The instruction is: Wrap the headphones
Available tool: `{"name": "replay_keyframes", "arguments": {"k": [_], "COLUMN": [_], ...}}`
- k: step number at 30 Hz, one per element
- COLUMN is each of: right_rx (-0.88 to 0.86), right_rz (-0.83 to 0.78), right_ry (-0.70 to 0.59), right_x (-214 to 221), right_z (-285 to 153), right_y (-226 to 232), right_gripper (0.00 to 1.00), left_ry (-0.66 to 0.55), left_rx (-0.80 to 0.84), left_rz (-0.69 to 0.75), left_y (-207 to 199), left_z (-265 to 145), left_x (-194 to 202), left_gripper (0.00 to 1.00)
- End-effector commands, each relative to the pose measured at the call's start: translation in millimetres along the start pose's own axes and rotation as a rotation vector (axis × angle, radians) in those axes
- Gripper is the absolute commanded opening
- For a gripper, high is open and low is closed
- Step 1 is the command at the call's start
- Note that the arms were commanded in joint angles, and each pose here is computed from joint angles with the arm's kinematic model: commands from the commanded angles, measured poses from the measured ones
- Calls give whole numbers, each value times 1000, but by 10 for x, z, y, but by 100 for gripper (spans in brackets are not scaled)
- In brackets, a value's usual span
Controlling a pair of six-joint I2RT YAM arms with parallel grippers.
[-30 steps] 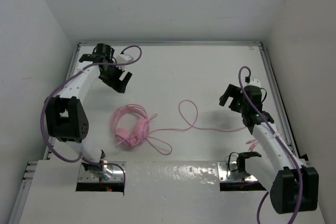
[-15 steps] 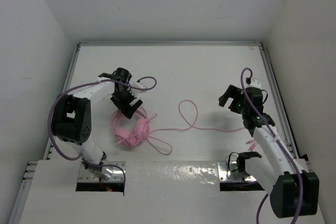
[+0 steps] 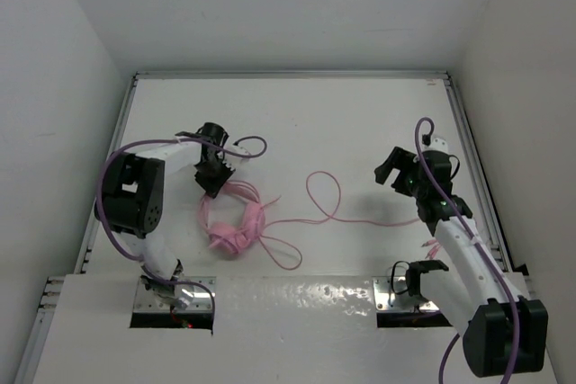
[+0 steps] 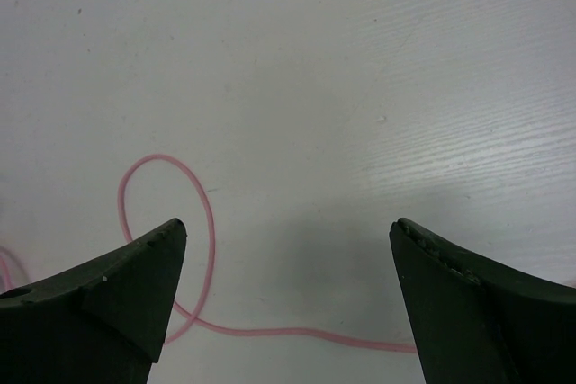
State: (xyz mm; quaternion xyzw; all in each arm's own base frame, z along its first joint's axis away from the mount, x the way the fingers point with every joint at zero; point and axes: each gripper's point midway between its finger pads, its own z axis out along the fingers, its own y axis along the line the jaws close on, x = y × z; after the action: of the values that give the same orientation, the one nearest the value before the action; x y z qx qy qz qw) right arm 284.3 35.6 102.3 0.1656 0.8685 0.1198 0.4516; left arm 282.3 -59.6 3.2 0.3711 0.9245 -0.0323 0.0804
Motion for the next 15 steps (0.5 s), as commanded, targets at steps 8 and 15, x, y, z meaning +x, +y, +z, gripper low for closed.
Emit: {"name": "replay_keyframes", "arguments": {"k": [8, 15], "right_rx": [-310, -614], "right_rz": [-360, -537], "right_ry": [21, 81], "right_x": [-200, -144], "right_z": [-95, -307], "right_y": [764, 1624], "right_gripper": [83, 88], "left_ry": [-521, -766], "left_rx": [43, 65], "left_rz": [-129, -196], "left_y": [224, 247], "left_z": [-1716, -2648], "left_x": [-1457, -1935], "left_gripper": [0, 0]}}
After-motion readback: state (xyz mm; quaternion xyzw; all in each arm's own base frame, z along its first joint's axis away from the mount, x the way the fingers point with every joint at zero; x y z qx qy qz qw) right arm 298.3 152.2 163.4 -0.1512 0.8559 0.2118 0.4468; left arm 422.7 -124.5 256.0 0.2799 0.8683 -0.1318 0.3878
